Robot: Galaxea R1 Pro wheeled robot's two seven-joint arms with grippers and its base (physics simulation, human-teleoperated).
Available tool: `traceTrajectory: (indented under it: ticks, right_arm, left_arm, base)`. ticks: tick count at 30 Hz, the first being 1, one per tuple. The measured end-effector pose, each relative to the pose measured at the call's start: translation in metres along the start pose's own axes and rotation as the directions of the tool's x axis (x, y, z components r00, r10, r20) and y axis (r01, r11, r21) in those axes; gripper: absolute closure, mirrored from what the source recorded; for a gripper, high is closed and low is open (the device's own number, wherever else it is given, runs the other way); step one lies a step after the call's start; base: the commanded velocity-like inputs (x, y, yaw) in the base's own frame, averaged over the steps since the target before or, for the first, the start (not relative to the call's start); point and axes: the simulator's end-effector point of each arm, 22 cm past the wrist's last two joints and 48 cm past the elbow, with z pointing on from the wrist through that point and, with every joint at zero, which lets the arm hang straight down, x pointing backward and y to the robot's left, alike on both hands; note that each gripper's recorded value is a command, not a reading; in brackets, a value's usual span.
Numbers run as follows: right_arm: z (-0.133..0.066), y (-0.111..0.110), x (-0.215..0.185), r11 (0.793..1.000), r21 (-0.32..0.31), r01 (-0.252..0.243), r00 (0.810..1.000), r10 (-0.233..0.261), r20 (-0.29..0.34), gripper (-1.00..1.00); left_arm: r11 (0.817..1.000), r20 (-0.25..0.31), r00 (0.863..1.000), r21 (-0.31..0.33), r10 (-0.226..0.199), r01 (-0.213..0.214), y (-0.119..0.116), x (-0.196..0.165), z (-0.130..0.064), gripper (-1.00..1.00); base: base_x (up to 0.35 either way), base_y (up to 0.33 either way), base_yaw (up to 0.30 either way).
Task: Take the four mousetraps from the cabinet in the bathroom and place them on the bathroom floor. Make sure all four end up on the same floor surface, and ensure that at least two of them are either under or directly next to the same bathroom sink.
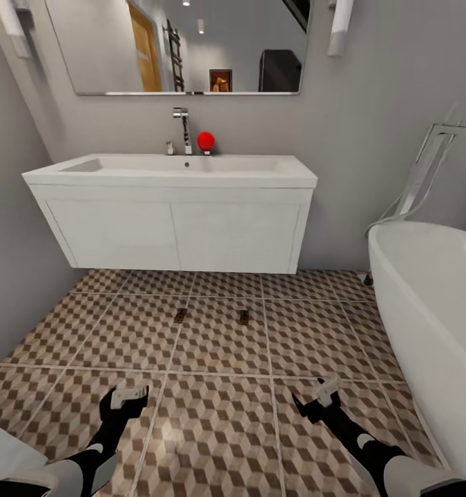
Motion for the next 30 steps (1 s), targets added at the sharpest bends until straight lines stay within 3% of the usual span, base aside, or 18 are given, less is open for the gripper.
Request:
traceTrajectory:
  ticks: [8,16,30]
  right_arm:
    - [-0.012,0.002,-0.010,1.000,0.005,0.010,0.999,-0.010,0.047,-1.00]
    - [-0.033,0.008,0.008,1.000,0.030,0.002,1.000,-0.003,0.030,-1.00]
    - [-0.050,0.000,-0.007,0.996,0.089,0.006,0.996,-0.013,0.084,-1.00]
  left_arm:
    - [1.000,0.032,0.999,0.019,0.004,-0.005,-0.001,0.009,-0.024,-1.00]
    - [0.999,0.022,1.000,0.044,0.010,-0.011,-0.003,0.027,-0.048,-1.00]
    - [0.999,0.057,0.998,0.041,0.005,-0.008,-0.001,0.008,-0.057,-1.00]
  base:
    - [0.000,0.000,0.000]
    - [0.000,0.000,0.000]
    - [0.000,0.000,0.000]
